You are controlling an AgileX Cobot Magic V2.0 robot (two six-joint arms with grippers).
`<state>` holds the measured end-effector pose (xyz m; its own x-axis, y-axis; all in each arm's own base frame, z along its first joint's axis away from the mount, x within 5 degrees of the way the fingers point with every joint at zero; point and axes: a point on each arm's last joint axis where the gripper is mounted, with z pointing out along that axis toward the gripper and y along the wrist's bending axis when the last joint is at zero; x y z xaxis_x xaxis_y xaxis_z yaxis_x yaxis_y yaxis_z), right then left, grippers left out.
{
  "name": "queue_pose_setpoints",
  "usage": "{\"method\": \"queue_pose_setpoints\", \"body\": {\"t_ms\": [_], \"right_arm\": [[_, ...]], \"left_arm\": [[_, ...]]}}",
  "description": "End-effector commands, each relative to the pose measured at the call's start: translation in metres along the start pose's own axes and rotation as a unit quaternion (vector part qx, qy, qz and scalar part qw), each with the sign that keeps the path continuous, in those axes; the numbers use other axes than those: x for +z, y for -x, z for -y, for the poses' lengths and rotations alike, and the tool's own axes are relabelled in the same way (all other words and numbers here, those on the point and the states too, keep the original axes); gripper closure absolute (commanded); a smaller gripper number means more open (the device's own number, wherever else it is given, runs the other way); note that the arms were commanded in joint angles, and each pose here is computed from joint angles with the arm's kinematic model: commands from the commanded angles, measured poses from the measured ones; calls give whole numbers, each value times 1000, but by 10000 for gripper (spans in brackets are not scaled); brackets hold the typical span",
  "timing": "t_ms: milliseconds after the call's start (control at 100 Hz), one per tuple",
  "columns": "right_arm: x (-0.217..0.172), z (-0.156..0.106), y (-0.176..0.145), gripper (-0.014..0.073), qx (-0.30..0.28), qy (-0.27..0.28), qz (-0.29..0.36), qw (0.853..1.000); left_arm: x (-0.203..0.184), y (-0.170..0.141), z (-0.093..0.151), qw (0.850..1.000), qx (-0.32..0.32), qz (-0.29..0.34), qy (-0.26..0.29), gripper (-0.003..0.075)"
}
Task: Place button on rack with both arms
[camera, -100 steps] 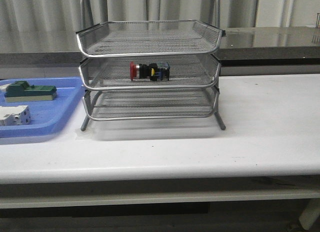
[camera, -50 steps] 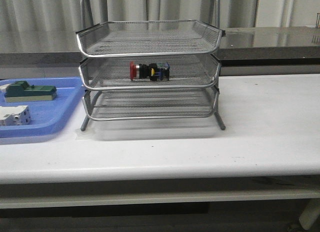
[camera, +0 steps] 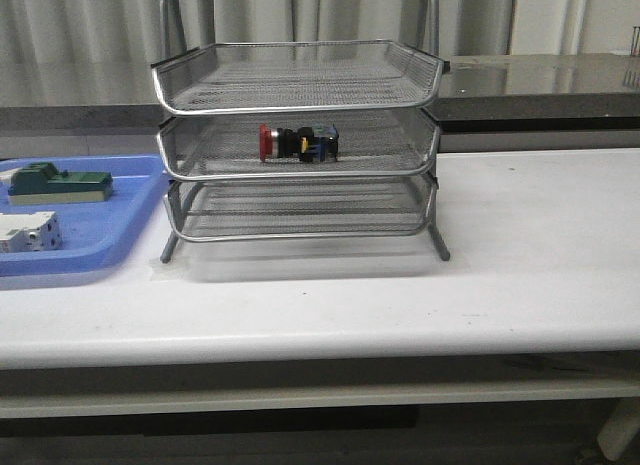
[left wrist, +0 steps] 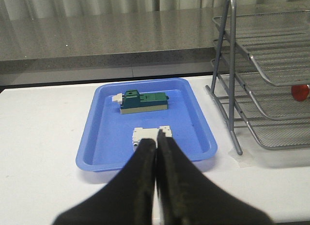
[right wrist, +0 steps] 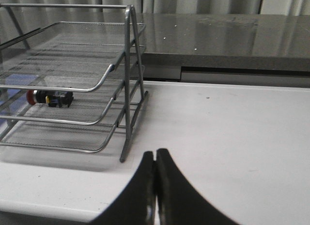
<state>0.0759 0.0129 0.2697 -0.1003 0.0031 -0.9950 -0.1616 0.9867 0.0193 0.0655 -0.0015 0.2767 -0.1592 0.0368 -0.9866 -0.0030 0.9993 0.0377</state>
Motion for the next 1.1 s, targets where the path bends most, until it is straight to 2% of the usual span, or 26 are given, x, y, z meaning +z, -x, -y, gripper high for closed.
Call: {"method": "queue_pose_setpoints", "body": {"t_ms": [0,390,580,1090], "right_arm": [[-6,3,6,652,0,-18,78,997],[-24,6,-32,652,-5,-48,128,991],[-22,6,-46,652,5,-48,122,991],[-18,7,-56,652,4,-47,130,990]], "left_arm": [[-1,15,-2,999,-11,47,10,716],[-1,15,-2,999,-11,47,10,716],[-1,15,-2,999,-11,47,10,716],[-1,15,-2,999,-11,47,10,716]]}}
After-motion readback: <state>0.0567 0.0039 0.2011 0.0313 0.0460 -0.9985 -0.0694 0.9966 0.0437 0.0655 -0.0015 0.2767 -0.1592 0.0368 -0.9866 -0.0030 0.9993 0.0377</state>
